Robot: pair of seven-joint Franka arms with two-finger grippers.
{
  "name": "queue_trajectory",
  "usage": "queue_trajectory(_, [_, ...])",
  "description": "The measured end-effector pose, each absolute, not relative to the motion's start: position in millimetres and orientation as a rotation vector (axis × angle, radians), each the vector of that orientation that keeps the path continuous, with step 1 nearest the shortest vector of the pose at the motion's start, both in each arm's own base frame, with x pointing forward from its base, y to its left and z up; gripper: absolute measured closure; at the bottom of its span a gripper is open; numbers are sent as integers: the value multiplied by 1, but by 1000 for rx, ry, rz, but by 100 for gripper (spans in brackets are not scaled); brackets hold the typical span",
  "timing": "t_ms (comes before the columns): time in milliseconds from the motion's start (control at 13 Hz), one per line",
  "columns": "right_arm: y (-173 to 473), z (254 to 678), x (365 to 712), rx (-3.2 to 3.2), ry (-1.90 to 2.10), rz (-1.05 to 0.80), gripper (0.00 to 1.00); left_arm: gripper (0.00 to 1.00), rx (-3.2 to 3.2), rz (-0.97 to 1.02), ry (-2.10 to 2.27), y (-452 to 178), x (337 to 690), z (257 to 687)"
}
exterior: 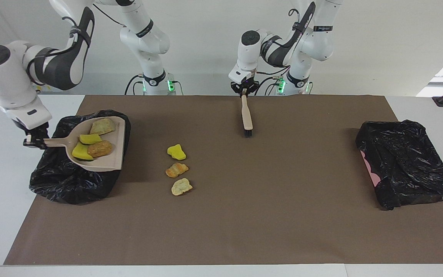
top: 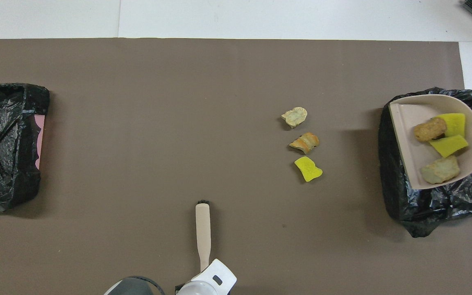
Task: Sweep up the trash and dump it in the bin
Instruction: 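Carry the loaded dustpan with the right gripper over the nearer black bin, then tilt the dustpan with the right gripper to dump debris into the bin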
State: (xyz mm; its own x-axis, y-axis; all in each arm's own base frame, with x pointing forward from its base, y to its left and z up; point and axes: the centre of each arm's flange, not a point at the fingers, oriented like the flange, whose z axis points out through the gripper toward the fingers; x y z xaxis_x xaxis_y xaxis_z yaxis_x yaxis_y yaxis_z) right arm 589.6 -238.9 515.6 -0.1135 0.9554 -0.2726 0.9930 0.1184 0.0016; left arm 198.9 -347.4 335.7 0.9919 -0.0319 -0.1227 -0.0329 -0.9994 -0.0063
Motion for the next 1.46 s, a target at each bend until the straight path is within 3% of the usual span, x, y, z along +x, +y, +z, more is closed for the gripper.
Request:
queue_trajectory(617, [-290,537,564,1838,1917,-640,68,73,-3108,381,29,-349,202,345])
queue_trajectory(694, [-286,534,561,1846,1855,-671,68,66,-3114,408,52,-348,204,344])
queue_trajectory(771, [-281,531,557,1853,1802,-697,68,66,-3116,419,66,-346,208,343])
queue_trajectory(925, [-262,522,548,1835,1726,-749,68,47,-3126,419,99,-347,215,344])
queue_trajectory(1002, [-250,518,542,1817,1692,-773,68,31,-3138,398,111,-351,225,351])
queue_trajectory(1156, [-234,517,530,1736,1641,-839,68,5,-3123,329,134,-352,270,375])
queue_trajectory(1233, [-233,521,526,1688,1626,-874,68,0,-3121,300,152,-352,296,389])
queue_trajectory(1464, [-239,543,517,1602,1573,-930,68,0,-3149,141,243,-324,382,432])
